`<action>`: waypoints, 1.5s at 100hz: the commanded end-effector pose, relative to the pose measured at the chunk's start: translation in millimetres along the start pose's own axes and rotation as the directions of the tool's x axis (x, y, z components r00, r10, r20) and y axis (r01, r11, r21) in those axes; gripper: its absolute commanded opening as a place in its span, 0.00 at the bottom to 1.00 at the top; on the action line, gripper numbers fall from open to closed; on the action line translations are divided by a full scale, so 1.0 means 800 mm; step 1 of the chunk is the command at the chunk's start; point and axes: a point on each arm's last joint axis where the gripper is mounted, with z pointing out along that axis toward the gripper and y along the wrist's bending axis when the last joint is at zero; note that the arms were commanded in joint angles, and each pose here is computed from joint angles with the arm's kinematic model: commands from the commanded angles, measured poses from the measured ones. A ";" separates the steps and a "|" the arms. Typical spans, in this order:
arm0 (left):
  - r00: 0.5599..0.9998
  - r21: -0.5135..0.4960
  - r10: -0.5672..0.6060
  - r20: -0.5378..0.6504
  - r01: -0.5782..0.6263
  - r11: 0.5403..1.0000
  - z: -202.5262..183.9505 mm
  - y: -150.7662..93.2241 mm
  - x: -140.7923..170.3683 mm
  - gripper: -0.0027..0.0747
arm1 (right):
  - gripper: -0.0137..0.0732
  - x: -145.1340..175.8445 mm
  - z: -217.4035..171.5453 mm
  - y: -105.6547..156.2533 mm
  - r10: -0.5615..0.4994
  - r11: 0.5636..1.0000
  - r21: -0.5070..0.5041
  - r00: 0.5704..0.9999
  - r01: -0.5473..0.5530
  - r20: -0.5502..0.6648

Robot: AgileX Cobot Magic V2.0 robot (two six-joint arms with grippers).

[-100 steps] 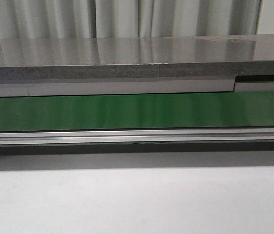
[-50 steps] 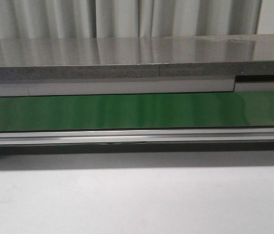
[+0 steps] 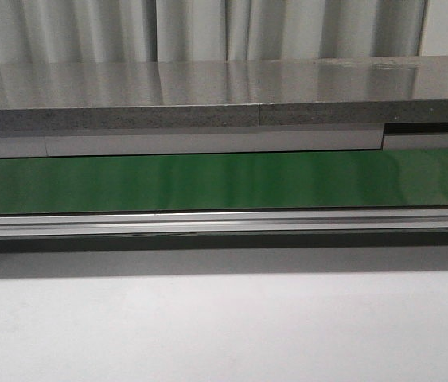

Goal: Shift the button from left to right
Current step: 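Close the left gripper on the button's black base and lift it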

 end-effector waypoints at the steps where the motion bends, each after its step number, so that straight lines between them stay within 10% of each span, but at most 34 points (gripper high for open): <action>1: 0.999 -0.046 -0.014 0.035 0.016 0.999 0.014 0.010 -0.036 0.69 | 0.08 -0.017 -0.004 0.001 -0.005 1.000 -0.007 0.993 0.006 0.118; 67: 0.924 -0.207 -0.102 -0.368 0.025 0.978 0.210 0.123 -0.082 0.69 | 0.08 -0.017 -0.004 0.001 -0.005 1.000 -0.007 0.993 0.006 0.118; 150: 0.842 -0.136 -0.114 -0.528 0.049 0.990 0.292 0.135 -0.041 0.66 | 0.08 -0.017 -0.004 0.001 -0.005 1.000 -0.007 0.993 0.006 0.118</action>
